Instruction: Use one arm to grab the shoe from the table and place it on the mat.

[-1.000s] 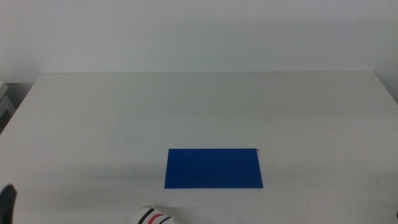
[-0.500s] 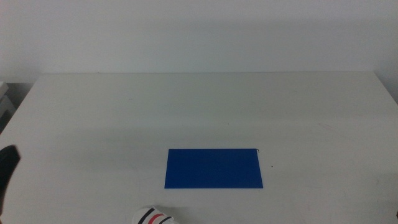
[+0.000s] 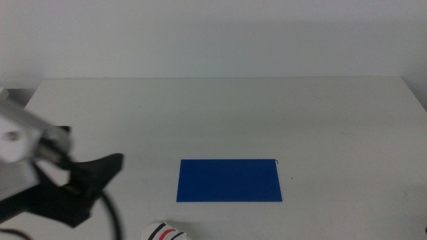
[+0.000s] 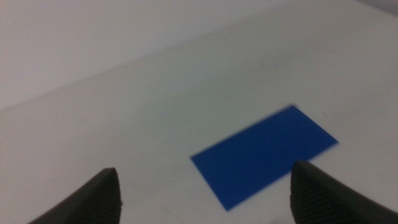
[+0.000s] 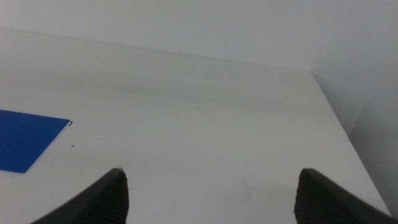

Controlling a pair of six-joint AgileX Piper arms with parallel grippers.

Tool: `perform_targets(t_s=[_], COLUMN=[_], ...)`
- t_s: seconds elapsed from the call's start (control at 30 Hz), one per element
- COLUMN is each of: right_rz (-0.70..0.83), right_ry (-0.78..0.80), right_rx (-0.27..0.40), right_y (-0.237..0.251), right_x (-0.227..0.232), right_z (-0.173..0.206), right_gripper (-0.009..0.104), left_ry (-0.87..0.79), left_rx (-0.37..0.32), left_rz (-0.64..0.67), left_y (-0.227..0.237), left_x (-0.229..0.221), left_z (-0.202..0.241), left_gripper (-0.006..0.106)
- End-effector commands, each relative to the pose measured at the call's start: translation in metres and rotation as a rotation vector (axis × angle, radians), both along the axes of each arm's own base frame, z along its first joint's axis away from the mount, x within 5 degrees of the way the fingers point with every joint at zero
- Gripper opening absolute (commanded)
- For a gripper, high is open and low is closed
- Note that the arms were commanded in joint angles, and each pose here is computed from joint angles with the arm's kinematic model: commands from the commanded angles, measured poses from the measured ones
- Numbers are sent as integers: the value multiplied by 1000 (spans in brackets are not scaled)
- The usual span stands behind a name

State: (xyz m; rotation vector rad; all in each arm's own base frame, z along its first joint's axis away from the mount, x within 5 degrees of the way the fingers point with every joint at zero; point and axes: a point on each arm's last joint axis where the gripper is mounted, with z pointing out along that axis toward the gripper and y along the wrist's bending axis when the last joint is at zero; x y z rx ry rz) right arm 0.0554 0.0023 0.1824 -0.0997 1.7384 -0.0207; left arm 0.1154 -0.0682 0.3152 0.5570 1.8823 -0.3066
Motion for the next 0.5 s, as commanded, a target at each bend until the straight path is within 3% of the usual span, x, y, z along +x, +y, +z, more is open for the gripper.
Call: perform_targets(t_s=[0.0,0.27,0.47], right_rz=[1,1,1], right_ry=[-66,-66,-66], right_rx=[-18,-18,-18], right_y=[0,0,0], right_x=[1,1,1], right_z=[5,5,5], right_gripper=[78,78,78], left_ry=[-41,149,201], left_rx=[-42,-25,4], left_rz=[-37,-38,-37], left_y=[-13,-34,-38], left_x=[10,32,37], left_z=[15,-11,-20], left_gripper=[94,94,94])
